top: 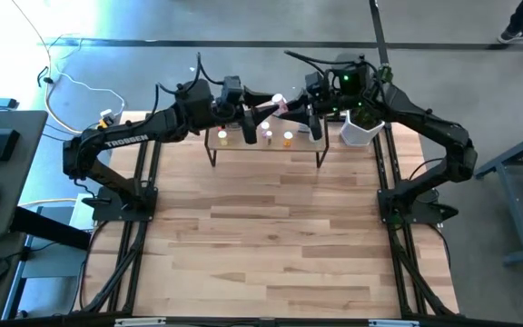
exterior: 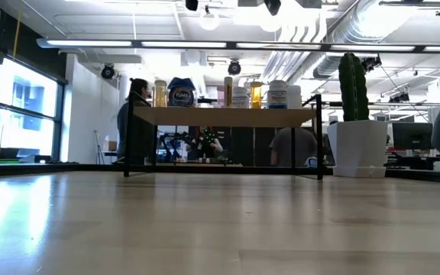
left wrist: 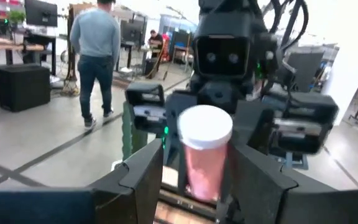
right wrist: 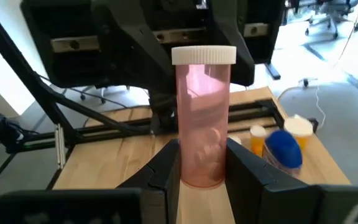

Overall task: Pick and place medicine bottles onto shelf by color
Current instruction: Adjust the red pill bottle on the shelf

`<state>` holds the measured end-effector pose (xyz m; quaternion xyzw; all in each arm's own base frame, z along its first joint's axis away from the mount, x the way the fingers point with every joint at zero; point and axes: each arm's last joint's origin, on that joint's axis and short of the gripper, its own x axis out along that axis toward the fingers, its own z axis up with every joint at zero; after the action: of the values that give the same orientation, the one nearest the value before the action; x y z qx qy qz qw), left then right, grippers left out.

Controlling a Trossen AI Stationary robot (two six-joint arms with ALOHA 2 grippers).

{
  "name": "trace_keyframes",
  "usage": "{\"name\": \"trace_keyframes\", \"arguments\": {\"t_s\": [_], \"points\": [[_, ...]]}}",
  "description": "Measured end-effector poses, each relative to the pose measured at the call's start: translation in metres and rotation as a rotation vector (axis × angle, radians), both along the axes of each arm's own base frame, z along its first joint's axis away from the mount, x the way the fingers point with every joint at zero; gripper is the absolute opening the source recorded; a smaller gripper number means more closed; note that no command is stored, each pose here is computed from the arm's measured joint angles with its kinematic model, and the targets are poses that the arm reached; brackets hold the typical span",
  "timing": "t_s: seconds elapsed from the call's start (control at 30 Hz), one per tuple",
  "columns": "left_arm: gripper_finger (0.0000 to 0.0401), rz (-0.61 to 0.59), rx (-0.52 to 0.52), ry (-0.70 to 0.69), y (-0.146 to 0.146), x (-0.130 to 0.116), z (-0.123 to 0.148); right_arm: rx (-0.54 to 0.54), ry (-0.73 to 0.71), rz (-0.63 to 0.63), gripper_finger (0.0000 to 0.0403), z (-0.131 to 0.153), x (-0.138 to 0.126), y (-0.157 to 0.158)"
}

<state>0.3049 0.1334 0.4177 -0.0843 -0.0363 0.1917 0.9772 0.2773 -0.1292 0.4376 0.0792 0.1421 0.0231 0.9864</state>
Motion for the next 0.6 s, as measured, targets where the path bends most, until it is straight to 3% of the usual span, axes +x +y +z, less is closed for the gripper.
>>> {"name": "trace_keyframes", "arguments": {"t_s": [0.6], "points": [[0.0165, -0.049, 0.029, -0.06, 0.004, -0.002, 0.006, -0.008, -0.013, 0.0, 0.0087, 0.002, 0.009, 0.016]]}}
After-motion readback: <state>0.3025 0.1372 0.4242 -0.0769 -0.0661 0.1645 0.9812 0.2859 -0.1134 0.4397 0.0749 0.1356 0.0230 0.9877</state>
